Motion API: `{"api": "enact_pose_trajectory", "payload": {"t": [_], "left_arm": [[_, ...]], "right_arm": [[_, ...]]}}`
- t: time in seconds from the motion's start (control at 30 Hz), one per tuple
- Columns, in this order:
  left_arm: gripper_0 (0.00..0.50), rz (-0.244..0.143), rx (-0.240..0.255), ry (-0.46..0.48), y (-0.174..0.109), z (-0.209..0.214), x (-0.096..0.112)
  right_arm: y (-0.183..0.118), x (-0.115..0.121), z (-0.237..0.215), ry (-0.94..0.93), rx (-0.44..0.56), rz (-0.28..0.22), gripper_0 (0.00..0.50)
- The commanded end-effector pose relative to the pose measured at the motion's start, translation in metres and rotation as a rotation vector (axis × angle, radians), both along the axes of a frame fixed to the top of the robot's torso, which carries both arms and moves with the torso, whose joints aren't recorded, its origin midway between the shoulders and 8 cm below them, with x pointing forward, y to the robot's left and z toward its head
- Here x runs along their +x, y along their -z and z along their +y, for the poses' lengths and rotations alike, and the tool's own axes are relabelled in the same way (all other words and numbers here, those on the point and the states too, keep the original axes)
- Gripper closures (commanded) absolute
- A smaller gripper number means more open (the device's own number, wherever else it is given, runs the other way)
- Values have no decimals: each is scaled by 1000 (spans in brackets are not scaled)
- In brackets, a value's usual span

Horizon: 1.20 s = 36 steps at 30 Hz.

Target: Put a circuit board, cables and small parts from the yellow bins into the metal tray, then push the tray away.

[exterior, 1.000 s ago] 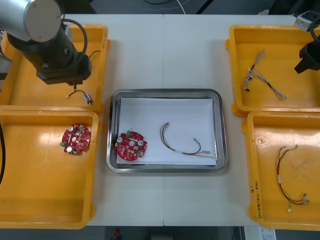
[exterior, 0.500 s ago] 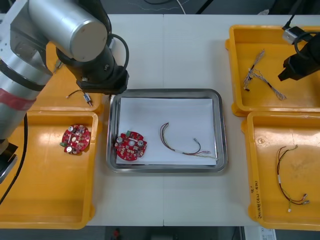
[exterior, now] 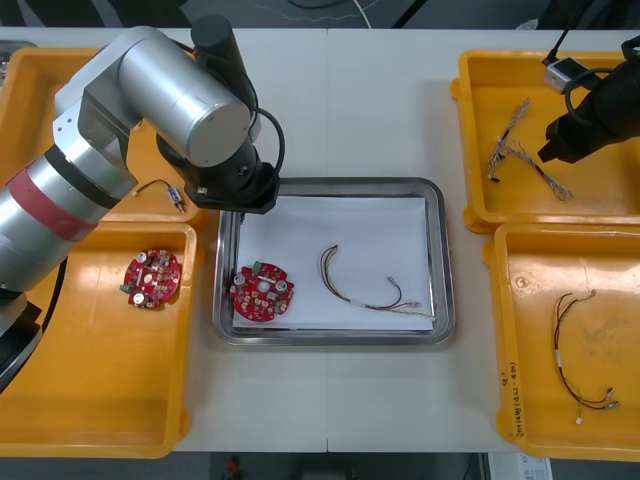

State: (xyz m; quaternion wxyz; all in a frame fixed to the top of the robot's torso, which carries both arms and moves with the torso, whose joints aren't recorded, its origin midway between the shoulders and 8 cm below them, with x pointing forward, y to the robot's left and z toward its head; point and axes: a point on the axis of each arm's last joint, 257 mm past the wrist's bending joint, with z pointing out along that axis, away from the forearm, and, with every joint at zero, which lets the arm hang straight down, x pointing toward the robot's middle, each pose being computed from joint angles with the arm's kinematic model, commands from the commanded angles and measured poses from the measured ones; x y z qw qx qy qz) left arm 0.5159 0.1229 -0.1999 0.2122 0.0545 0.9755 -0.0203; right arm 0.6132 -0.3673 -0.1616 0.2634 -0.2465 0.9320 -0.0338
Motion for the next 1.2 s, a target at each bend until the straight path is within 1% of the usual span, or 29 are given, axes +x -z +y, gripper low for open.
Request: {"api": "enact_pose_trajectory", "payload": {"t": [0.03, 0.1, 0.27, 0.43, 0.5, 0.57, 0.7, 0.73, 0.77, 0.8, 0.83, 0.87, 0.9, 1.0, 1.1, 1.2], "left_arm": [[500, -45, -18, 43, -11, -32, 8], [500, -49, -5, 50, -5, -34, 8], [499, -49, -1, 53, 6, -35, 11], [500, -44, 5, 54, 12, -33, 12], [498, -48, 12, 59, 14, -34, 12], [498, -55, 24, 62, 17, -34, 12], [493, -50, 22, 60, 18, -34, 11], [456, -50, 20, 59, 17, -35, 11], [259, -49, 20, 57, 18, -34, 11], [112, -50, 21, 56, 18, -34, 11], [73, -52, 22, 56, 18, -34, 11], [10, -55, 24, 54, 17, -33, 13], [0, -58, 24, 54, 17, -33, 13], [0, -59, 29, 56, 17, -32, 13], [0, -49, 34, 46, 16, -29, 12], [0, -37, 32, 30, 10, -24, 10]], "right_arm": [[7, 3, 2, -50, -31, -25, 0], [17, 2, -3, -50, -42, -25, 0], [27, 0, -6, -53, -49, -25, 0], [34, 3, -3, -55, -47, -37, 0], [36, 3, 0, -55, -42, -38, 0], [37, 3, 3, -58, -39, -37, 0], [44, 1, 4, -60, -38, -31, 0], [44, 1, 3, -61, -39, -31, 0], [48, -1, 2, -59, -39, -25, 0], [50, -2, 1, -60, -41, -24, 0], [51, -2, 1, -61, -41, -22, 0], [52, -3, 0, -61, -43, -23, 0], [54, -3, -1, -59, -44, -24, 0], [60, -2, -3, -59, -57, -33, 0], [65, 1, -2, -67, -80, -40, 0], [65, 1, -1, -61, -77, -42, 0]]}}
